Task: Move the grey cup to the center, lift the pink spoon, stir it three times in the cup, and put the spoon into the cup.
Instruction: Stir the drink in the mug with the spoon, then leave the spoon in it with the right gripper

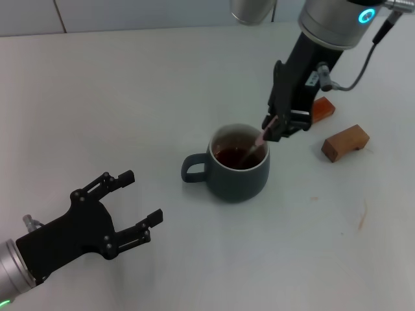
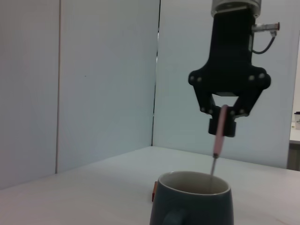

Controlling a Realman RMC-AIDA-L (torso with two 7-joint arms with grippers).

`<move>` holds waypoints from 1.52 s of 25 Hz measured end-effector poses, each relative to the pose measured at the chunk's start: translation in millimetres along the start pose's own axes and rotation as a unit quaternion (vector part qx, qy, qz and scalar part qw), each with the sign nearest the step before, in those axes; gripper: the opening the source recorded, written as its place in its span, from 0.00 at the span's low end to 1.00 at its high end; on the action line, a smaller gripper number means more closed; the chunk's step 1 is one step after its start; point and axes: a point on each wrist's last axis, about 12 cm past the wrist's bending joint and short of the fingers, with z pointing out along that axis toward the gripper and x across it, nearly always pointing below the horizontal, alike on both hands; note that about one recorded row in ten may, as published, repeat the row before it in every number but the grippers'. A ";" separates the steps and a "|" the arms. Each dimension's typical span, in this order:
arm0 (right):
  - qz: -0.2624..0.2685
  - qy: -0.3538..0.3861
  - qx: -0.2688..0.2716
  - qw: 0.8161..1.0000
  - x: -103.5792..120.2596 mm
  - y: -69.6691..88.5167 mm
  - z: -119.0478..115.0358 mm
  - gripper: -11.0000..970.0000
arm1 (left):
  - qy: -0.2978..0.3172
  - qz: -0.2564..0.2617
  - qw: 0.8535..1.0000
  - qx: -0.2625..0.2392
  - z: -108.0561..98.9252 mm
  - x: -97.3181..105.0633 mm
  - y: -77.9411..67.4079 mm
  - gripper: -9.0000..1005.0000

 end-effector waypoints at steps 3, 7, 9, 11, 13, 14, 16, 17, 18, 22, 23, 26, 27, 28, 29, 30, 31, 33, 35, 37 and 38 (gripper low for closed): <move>-0.002 -0.006 0.018 1.000 -3.9 -4.3 1.1 0.14 | 0.000 0.000 1.000 0.000 0.0 -0.1 0.1 0.86; -0.001 -0.004 0.029 1.000 -4.0 -7.1 0.7 0.15 | -0.001 0.000 1.000 -0.001 -0.2 -0.1 0.3 0.86; 0.004 0.004 0.038 0.999 -2.6 -9.1 -0.2 0.15 | -0.001 0.000 1.000 -0.001 -0.2 -0.2 0.3 0.86; 0.010 0.015 0.046 0.999 -0.9 -10.8 -0.7 0.15 | -0.001 0.000 1.000 -0.001 -0.2 -0.2 0.2 0.86; 0.015 0.029 0.047 0.998 0.6 -10.6 -1.2 0.16 | -0.001 0.000 1.000 -0.001 -0.2 -0.2 0.2 0.86; 0.015 0.029 0.047 0.998 0.6 -10.6 -1.2 0.16 | -0.001 0.000 1.000 -0.001 -0.1 -0.3 0.2 0.86; 0.014 0.031 0.039 0.999 0.5 -8.4 -1.5 0.16 | -0.002 0.000 1.000 -0.001 -0.2 -0.3 0.0 0.86; 0.012 0.031 0.032 0.999 0.0 -6.7 -1.8 0.17 | -0.002 0.000 1.000 -0.001 -0.2 -0.3 0.0 0.86; 0.003 0.028 0.020 0.999 -2.1 -3.2 -2.3 0.17 | -0.002 0.000 1.000 -0.001 -0.5 -0.2 0.0 0.86; -0.011 0.018 0.011 1.000 -7.0 -0.1 -2.6 0.18 | -0.001 0.000 1.000 -0.002 -1.7 -0.2 0.2 0.86; -0.015 0.012 0.017 1.000 -9.4 -1.0 -2.2 0.18 | -0.001 0.000 1.000 -0.002 -2.3 -0.1 0.1 0.86; -0.016 0.008 0.026 1.000 -11.0 -3.3 -1.5 0.19 | -0.001 0.000 1.000 -0.002 -2.4 -0.1 0.0 0.86; -0.015 0.007 0.031 0.999 -11.2 -4.7 -1.1 0.19 | -0.001 0.000 1.000 -0.002 -2.5 -0.1 -0.1 0.86; -0.013 0.010 0.042 0.999 -11.2 -7.1 -0.2 0.19 | -0.001 -0.001 1.000 -0.001 -2.5 0.0 -0.1 0.86; -0.013 0.010 0.042 0.999 -11.2 -7.1 -0.2 0.19 | -0.001 -0.001 1.000 -0.001 -2.5 0.0 -0.2 0.86; -0.011 0.013 0.046 0.999 -10.9 -8.0 0.2 0.19 | -0.001 -0.001 1.000 -0.001 -2.5 0.1 -0.3 0.86; -0.008 0.017 0.050 0.999 -10.2 -8.7 0.5 0.20 | -0.001 -0.001 1.000 0.000 -2.4 0.1 -0.4 0.86; -0.003 0.029 0.049 0.998 -8.4 -8.3 1.2 0.20 | 0.000 -0.001 1.000 0.000 -2.6 0.3 -0.8 0.86; -0.003 0.033 0.046 0.998 -8.2 -7.3 1.8 0.20 | 0.000 -0.001 1.000 0.001 -2.8 0.5 -1.0 0.86; -0.002 0.041 0.041 0.998 -7.8 -5.5 2.6 0.21 | 0.000 -0.001 1.000 0.000 -3.1 0.7 -1.2 0.86; -0.004 0.043 0.031 0.999 -7.7 -3.1 2.8 0.21 | 0.001 -0.002 1.000 0.000 -3.2 0.8 -1.3 0.86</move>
